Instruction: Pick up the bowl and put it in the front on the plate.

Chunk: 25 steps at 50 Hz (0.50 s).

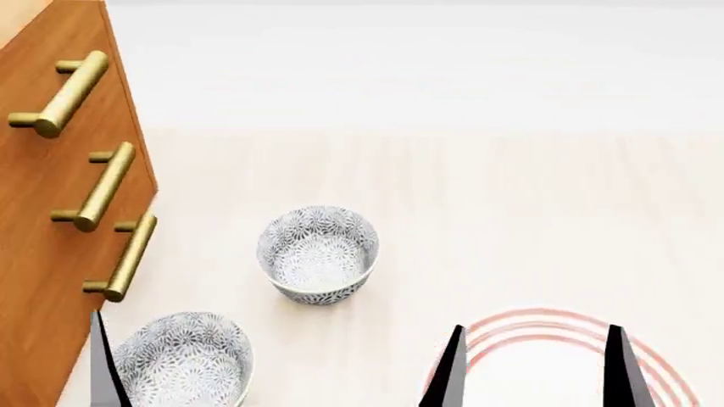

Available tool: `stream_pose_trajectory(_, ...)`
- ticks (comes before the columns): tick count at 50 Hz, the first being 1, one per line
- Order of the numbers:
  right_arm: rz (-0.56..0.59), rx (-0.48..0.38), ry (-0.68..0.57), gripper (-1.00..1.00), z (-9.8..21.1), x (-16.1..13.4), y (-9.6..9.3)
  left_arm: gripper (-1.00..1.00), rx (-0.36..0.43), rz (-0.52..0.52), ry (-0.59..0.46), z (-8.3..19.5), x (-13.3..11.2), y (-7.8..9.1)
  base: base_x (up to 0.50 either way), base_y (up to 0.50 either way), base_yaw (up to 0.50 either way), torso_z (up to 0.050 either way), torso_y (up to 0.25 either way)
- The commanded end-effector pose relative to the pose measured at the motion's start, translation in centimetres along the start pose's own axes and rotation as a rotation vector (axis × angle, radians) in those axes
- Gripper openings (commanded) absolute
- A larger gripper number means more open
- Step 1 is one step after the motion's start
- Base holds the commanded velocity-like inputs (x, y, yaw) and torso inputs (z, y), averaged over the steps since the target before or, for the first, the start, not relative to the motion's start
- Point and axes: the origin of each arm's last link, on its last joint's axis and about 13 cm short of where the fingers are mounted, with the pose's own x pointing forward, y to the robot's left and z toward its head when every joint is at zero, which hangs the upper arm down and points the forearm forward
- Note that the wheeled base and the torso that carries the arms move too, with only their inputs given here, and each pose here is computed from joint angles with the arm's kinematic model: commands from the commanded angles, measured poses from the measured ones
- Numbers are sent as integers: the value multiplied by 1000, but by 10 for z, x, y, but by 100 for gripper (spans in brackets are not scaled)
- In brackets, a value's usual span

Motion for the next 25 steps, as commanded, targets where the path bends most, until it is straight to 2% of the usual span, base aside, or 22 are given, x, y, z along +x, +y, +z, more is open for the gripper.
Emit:
stream_pose_trajectory(1,-3,-20,-5,100,-1,0,-1,100,7,-10,-45,3,-1,0,0,258,0,0,0)
stream_pose_trajectory(6,-1,-22,-2,100,-1,0,-1,100,7,-10,-44,3,-1,0,0,244,0,0,0)
stream_pose_trajectory(15,-25,-19,38,100,-4,1,-2,100,-14,-15,-61,6,-1,-1,0,1,0,0,0)
stream_pose_trajectory(18,-29,-18,45,100,-4,1,-2,100,42,-16,-31,3,-1,-2,0,0,0,0,0)
stream_pose_trajectory(20,-27,-20,47,100,-5,1,-2,100,37,-18,-33,4,-1,-3,0,0,0,0,-157)
stream_pose_trajectory(21,-28,-21,48,100,-5,1,-2,100,64,-13,-31,4,-1,-3,0,0,0,0,-250)
stream_pose_trajectory(25,-26,-20,50,100,-5,1,-2,100,55,-9,-29,3,-1,-2,0,0,0,0,-250)
